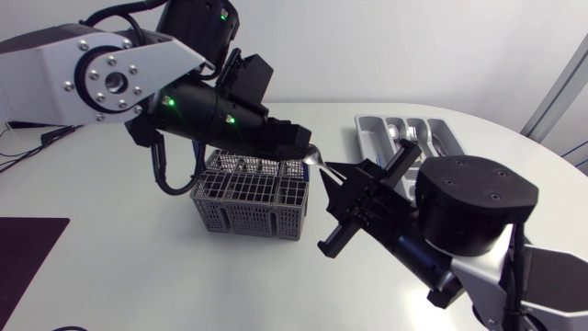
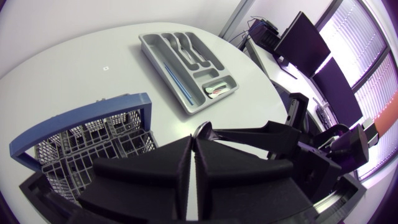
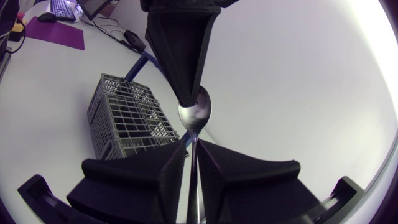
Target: Unload the cutlery basket into the drawer organizer.
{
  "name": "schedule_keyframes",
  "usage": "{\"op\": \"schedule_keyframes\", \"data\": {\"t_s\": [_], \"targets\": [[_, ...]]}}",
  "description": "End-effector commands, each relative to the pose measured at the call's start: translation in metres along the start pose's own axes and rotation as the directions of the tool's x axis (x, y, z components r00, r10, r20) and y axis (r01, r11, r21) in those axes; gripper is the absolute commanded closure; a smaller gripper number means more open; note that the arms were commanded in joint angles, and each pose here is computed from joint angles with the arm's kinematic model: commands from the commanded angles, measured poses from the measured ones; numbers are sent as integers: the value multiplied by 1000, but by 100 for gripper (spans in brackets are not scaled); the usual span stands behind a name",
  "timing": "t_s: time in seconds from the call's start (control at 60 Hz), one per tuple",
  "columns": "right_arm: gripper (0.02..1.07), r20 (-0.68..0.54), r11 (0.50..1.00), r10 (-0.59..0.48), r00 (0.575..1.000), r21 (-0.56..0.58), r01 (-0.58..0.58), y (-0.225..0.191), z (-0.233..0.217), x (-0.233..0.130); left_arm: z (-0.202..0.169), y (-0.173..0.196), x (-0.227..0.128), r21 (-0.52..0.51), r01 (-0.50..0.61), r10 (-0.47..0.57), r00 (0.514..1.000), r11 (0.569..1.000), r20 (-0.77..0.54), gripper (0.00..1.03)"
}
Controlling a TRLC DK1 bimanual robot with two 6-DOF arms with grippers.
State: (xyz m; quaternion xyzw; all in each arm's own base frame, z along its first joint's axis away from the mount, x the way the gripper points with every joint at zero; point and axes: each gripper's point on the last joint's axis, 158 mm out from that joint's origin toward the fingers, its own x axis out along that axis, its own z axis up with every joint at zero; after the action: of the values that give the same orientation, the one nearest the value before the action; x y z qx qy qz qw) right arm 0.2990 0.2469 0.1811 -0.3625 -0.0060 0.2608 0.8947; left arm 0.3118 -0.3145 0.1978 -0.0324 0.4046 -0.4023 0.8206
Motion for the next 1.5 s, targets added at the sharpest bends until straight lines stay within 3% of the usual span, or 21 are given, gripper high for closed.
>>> {"op": "schedule_keyframes", "data": {"t_s": [0.0, 0.55, 0.6, 0.733, 0.817, 0.85, 1.183, 1.483], "targets": [[94, -33, 1000, 0, 999, -24, -1, 6, -13, 2, 5, -3, -1, -24, 10, -10, 1000, 1000, 4, 100], [101, -32, 1000, -14, 999, -19, 13, 0, -10, 4, 1, -5, -2, -18, 15, -15, 1000, 1000, -3, 97], [101, -31, 1000, -11, 999, -19, 10, 1, -11, 3, 3, -6, -4, -14, 17, -17, 1000, 1000, 4, 87], [101, -28, 1000, 6, 1000, -26, -7, 4, -12, 1, 17, -5, -14, -3, 15, -15, 999, 1000, 50, 33], [101, -19, 999, 23, 1000, -35, -23, 7, -13, -3, 33, 1, -27, 2, 1, -1, 995, 1000, 99, 10], [101, -23, 999, 28, 999, -36, -29, 6, -16, -4, 38, 2, -32, 5, -2, 2, 993, 1000, 120, 6], [101, -41, 991, 131, 991, 16, -130, -34, -70, -30, 82, 50, -92, 71, -154, 128, 948, 985, 291, 5], [101, -115, 970, 243, 963, 36, -240, -69, -155, -48, 57, 98, -102, 174, -297, 246, 933, 939, 264, 5]]}}
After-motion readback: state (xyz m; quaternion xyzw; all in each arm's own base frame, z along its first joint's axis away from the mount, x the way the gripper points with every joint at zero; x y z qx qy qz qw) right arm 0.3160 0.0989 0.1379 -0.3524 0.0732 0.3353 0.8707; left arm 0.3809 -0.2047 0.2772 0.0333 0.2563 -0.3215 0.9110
